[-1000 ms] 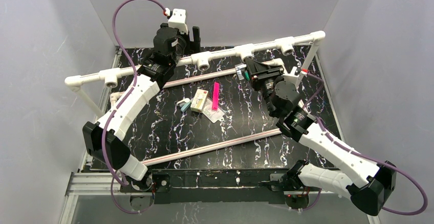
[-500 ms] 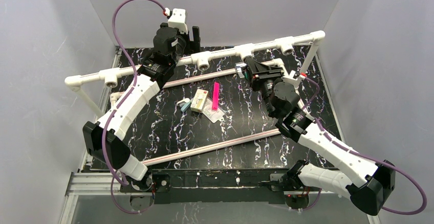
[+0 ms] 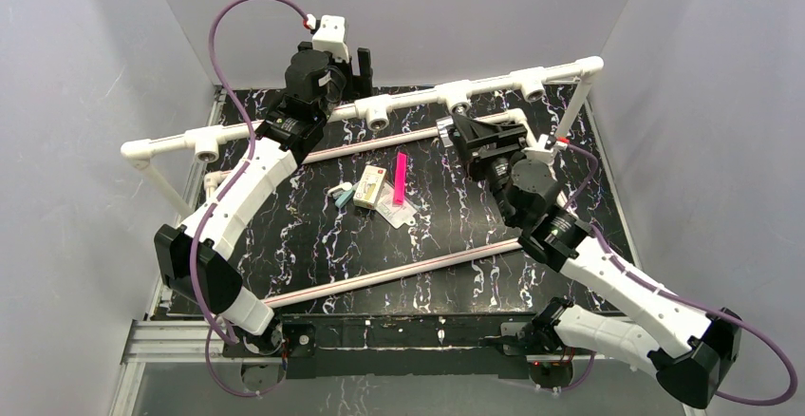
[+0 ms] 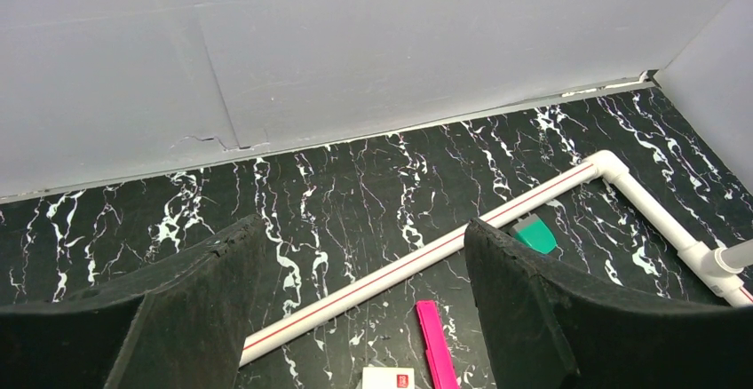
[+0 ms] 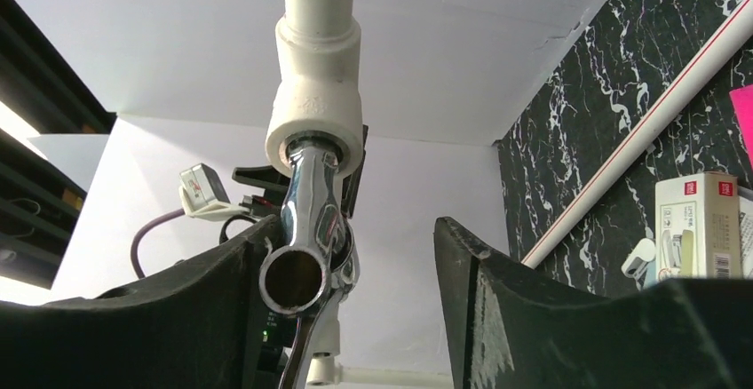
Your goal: Install the water faucets
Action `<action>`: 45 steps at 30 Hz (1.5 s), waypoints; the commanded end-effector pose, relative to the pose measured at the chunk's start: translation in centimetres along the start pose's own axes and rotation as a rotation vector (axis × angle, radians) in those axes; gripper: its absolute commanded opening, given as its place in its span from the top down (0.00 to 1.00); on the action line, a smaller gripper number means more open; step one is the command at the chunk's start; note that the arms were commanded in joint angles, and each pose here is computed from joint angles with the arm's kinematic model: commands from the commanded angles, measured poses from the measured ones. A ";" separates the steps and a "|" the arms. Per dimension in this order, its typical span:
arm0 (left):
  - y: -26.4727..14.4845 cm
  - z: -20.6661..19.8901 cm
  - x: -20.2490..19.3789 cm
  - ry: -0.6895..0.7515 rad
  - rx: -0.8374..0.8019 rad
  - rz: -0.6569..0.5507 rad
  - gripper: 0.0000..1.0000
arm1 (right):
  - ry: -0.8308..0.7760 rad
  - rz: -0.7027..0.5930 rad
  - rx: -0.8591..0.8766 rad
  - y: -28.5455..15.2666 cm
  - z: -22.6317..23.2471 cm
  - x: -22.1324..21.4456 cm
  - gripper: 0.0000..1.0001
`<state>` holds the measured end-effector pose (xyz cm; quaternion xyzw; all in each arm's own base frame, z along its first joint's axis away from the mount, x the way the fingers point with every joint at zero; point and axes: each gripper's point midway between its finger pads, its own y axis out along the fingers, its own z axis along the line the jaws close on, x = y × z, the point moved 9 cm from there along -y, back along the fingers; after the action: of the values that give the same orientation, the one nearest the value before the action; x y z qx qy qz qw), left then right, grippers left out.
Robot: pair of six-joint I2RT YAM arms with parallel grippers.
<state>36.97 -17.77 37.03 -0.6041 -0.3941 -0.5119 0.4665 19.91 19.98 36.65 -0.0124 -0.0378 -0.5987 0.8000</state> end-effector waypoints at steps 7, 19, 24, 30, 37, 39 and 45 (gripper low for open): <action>1.1 0.2 -6.9 0.067 0.015 0.267 0.20 | -0.092 -0.014 0.049 -2.9 1.2 1.7 0.26; 1.2 0.2 -6.9 0.067 0.015 0.269 0.20 | -0.486 -0.101 0.048 -5.2 2.6 4.6 0.23; 1.2 0.1 -6.9 0.066 0.016 0.269 0.20 | -0.814 -0.103 0.111 -5.8 4.1 5.7 0.23; 1.1 0.1 -6.8 0.067 0.016 0.265 0.20 | -1.254 -0.100 0.137 -6.1 4.5 7.2 0.21; 1.1 0.2 -6.7 0.064 0.015 0.263 0.20 | -1.738 -0.071 0.245 -6.5 5.5 8.4 0.18; 1.0 0.1 -6.7 0.063 0.013 0.263 0.20 | -1.874 -0.019 0.277 -6.2 5.5 8.3 0.18; 1.0 0.2 -6.7 0.063 0.015 0.264 0.20 | -2.248 0.173 0.323 -4.8 4.5 7.7 0.18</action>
<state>37.05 -17.81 37.04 -0.6038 -0.3950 -0.5124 0.4657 16.86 11.26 41.18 -0.4243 -0.7344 -0.2991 0.4373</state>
